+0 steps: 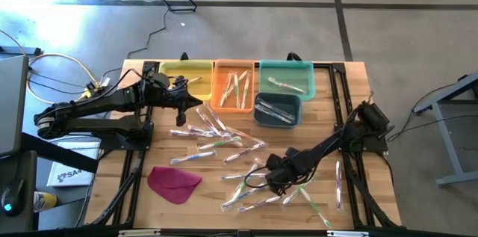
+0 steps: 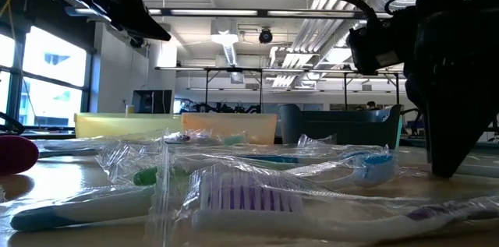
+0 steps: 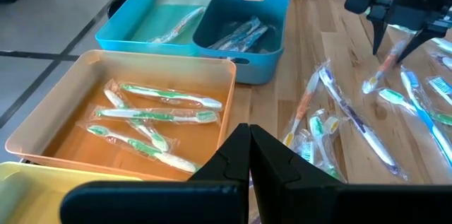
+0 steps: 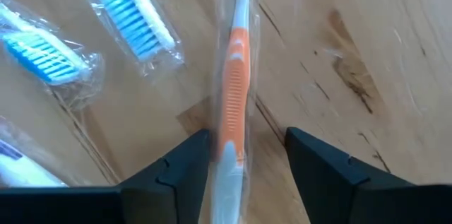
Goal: Pick & Place Toothbrushes
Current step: Put the orange toothbrush into the blue bin
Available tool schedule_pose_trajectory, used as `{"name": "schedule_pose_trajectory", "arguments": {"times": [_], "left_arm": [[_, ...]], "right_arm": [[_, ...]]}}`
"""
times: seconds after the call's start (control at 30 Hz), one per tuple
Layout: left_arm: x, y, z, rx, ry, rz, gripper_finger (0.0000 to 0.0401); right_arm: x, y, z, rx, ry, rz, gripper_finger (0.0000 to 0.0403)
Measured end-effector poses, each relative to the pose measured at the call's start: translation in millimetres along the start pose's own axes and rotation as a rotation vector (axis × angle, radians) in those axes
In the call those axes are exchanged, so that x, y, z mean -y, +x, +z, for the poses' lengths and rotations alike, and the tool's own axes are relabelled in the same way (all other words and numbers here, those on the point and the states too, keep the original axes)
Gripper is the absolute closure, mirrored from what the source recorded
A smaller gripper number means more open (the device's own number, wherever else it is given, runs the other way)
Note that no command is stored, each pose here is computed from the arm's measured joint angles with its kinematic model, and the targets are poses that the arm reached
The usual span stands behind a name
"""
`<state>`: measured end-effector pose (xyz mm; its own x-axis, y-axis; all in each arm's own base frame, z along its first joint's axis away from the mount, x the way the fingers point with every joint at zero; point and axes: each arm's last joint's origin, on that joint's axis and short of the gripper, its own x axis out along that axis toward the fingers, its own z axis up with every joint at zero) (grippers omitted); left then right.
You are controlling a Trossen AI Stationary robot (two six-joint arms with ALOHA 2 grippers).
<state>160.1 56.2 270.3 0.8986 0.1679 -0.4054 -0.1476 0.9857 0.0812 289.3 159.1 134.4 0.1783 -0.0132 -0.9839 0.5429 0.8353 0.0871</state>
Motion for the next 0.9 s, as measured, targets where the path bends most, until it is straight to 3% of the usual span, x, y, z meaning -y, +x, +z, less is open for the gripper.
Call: {"name": "schedule_pose_trajectory", "arguments": {"times": [0.53, 0.9], "left_arm": [[-0.1, 0.0, -0.1, -0.001, 0.0, 0.003, 0.0401], [-0.1, 0.0, -0.1, -0.001, 0.0, 0.003, 0.0401]], "right_arm": [[1.6, 1.2, -0.8, 0.002, 0.001, -0.019, 0.0356], [2.3, -4.9, -1.2, -0.015, -0.042, 0.006, 0.0375]]}}
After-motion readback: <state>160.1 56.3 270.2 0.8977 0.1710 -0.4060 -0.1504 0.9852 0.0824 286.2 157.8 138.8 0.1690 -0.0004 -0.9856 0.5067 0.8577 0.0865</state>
